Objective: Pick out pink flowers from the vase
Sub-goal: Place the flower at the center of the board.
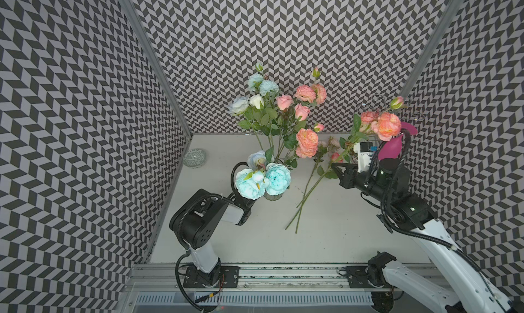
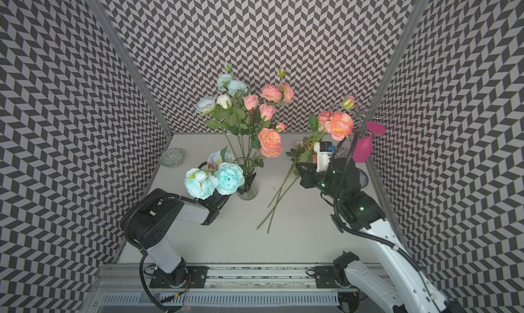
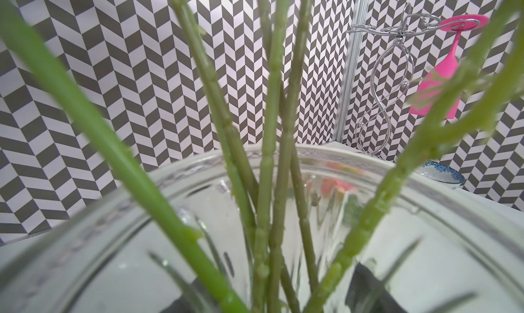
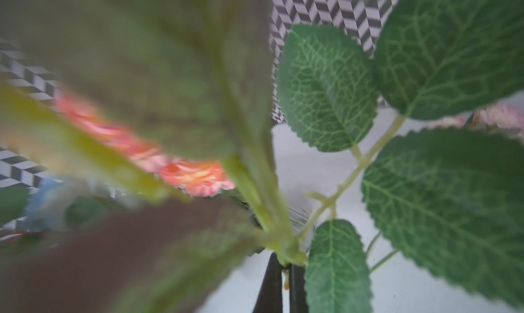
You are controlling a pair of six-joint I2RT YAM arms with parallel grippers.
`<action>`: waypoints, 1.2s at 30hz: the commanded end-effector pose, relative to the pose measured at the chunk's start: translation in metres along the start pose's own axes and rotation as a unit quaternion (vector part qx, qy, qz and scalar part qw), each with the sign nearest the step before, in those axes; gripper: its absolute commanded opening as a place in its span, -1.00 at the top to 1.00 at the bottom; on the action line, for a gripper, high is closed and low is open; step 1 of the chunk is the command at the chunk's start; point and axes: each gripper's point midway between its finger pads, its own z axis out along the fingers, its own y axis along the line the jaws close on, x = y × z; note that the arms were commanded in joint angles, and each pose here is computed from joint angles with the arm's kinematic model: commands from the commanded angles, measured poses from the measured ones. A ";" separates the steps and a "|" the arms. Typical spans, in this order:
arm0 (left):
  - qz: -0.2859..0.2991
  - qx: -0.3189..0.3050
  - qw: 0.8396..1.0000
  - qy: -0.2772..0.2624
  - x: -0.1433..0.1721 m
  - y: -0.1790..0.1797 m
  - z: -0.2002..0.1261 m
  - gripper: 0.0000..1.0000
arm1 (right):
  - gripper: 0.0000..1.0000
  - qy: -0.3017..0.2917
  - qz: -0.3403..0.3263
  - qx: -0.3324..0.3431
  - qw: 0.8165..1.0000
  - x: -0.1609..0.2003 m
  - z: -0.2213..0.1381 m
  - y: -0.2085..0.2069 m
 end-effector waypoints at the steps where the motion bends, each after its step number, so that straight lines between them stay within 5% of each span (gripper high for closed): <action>1: -0.039 -0.002 0.995 0.090 0.053 0.001 -0.007 1.00 | 1.00 0.065 0.045 -0.027 0.997 0.027 0.022 -0.012; 18: -0.034 0.000 0.996 0.087 0.050 0.000 -0.006 1.00 | 1.00 0.214 0.124 -0.049 0.968 0.089 0.104 -0.071; 36: -0.026 0.004 0.996 0.083 0.044 -0.004 -0.006 1.00 | 0.85 0.140 0.166 0.132 0.967 0.100 0.168 -0.180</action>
